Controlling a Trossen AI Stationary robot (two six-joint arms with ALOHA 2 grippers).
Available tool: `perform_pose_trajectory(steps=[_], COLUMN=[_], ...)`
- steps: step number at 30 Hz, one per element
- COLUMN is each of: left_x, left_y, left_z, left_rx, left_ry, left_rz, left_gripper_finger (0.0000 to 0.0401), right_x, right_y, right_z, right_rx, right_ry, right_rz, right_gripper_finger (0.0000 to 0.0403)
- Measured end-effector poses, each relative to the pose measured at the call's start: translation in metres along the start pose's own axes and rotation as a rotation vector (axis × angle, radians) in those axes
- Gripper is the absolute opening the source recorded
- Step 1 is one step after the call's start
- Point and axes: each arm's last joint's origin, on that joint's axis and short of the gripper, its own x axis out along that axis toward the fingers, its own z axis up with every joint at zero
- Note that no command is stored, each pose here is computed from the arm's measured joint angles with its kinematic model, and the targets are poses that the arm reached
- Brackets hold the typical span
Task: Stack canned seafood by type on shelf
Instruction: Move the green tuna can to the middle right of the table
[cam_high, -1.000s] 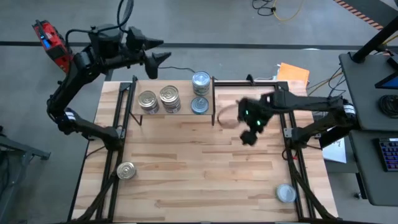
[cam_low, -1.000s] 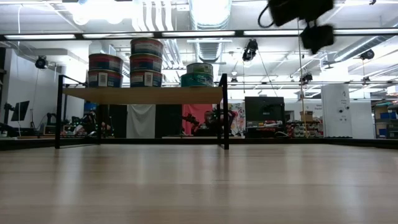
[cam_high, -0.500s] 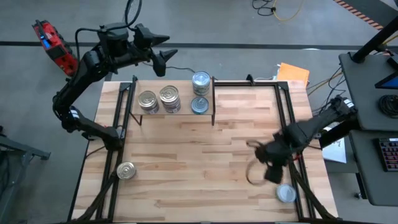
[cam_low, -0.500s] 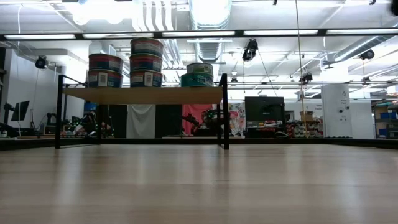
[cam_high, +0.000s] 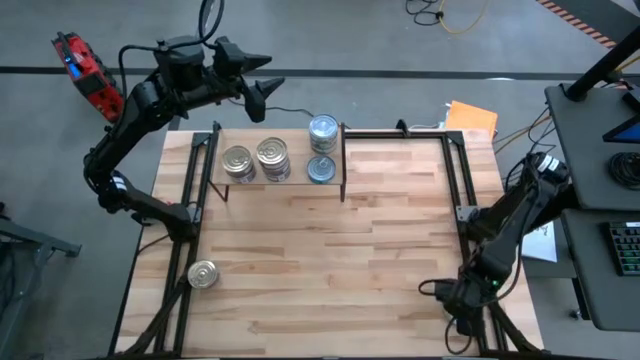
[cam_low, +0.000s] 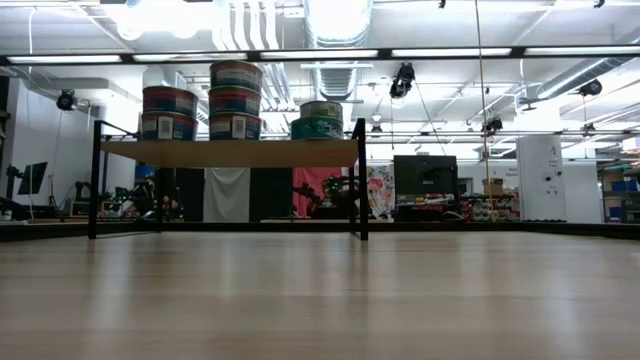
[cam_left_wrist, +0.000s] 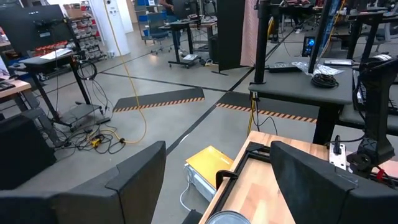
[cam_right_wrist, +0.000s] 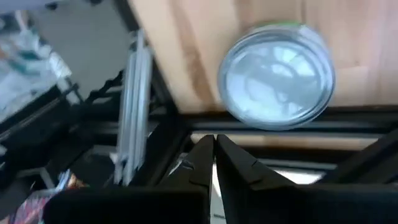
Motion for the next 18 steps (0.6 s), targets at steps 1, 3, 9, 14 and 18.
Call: perform_pose_trajectory(steps=[1,3,9,14,18], left_x=[0.0,0.0,0.002,0.002,0.002], left_y=[0.0,0.0,0.0,0.0,0.0], left_z=[0.0,0.0,-0.001,-0.001,-0.001], left_rx=[0.0,0.0,-0.002,-0.002,-0.003], left_ry=[0.0,0.0,0.005,0.005,0.005], left_rz=[0.0,0.0,0.0,0.0,0.001], left_gripper_finger=[0.0272,0.0272,0.0272,0.0272,0.0272], right_x=[0.004,0.01,0.022,0.031,0.041], right_y=[-0.002,-0.006,-0.022,-0.031,-0.034], right_z=[0.0,0.001,0.006,0.009,0.013], right_rx=[0.016,0.023,0.012,0.006,-0.027], right_ry=[-0.011,-0.042,-0.107,-0.107,-0.122], right_rz=[-0.01,-0.027,-0.098,-0.101,-0.051], right_gripper_finger=[0.0009,0.0009,0.0009,0.0009,0.0009])
